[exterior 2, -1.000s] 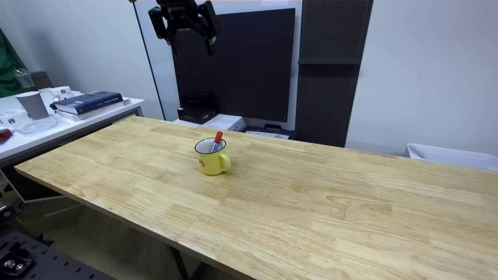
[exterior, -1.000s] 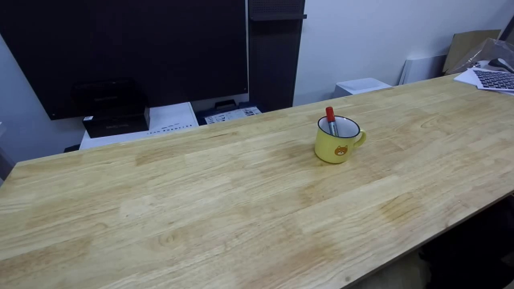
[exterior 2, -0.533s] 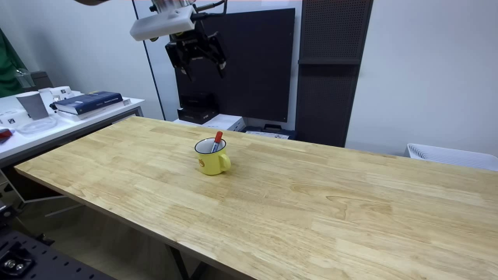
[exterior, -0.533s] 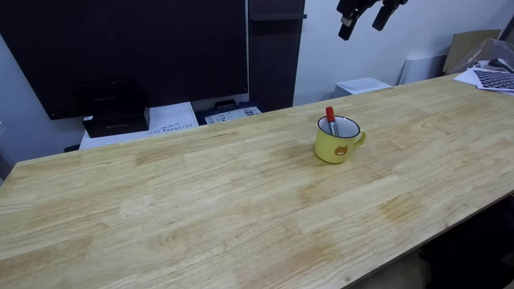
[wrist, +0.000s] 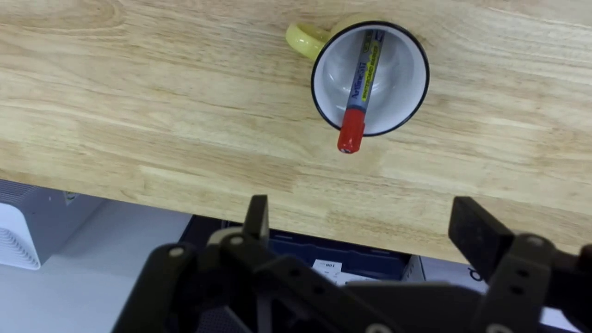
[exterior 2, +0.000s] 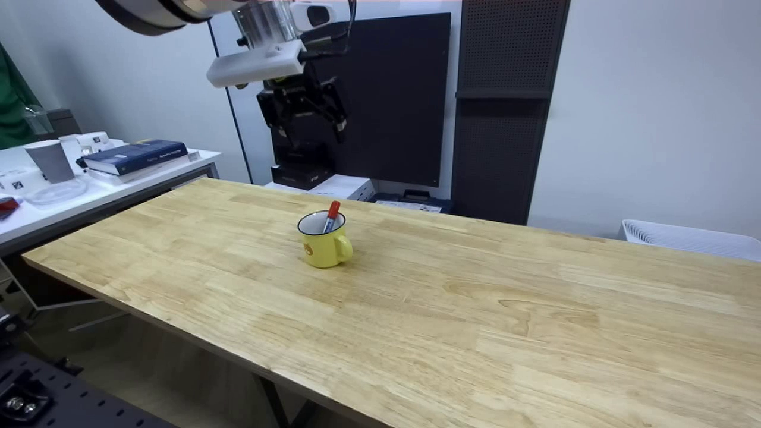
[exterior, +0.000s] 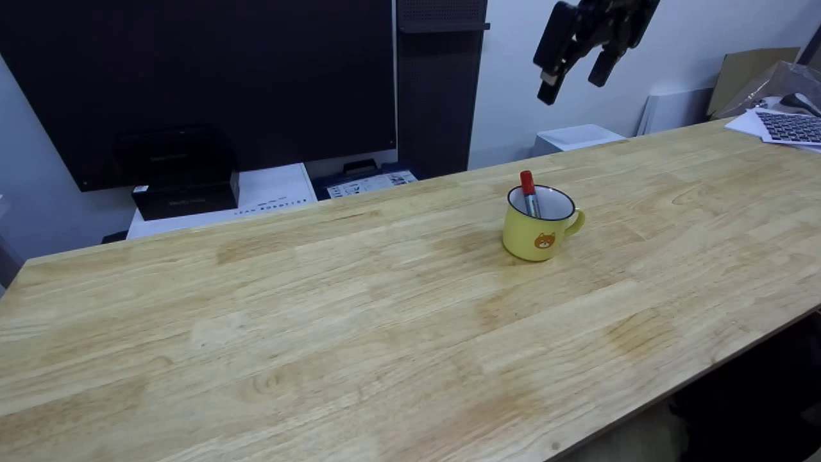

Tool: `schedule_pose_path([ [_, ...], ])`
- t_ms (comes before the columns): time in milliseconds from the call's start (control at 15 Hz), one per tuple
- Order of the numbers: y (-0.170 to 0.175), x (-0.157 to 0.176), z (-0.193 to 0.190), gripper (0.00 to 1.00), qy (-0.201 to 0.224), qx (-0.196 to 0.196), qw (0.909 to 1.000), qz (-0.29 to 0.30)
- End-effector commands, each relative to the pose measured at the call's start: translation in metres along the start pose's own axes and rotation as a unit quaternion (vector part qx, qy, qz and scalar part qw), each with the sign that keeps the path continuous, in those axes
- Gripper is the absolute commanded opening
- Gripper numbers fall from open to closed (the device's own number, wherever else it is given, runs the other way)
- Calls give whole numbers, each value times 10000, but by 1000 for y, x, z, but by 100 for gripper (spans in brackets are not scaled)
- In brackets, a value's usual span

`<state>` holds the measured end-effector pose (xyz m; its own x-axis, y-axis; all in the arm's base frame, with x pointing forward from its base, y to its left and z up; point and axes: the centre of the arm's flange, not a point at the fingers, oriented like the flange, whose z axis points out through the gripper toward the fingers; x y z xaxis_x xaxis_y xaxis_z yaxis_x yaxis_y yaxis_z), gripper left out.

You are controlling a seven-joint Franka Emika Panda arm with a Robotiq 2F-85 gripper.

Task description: Take the red marker out of the yellow mug

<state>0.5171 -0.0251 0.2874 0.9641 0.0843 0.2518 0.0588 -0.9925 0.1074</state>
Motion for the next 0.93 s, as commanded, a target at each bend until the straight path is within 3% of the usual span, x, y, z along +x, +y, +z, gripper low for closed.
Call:
schedule_pose_path([
  [0, -4, 12, 40, 100, -170, -29, 9998, -56],
  [467, -9, 26, 100, 100, -162, -67, 9990, -422],
  [533, -6, 9, 83, 100, -208, -55, 9992, -331],
  [867, -9, 7, 94, 100, -255, -71, 9991, -332],
])
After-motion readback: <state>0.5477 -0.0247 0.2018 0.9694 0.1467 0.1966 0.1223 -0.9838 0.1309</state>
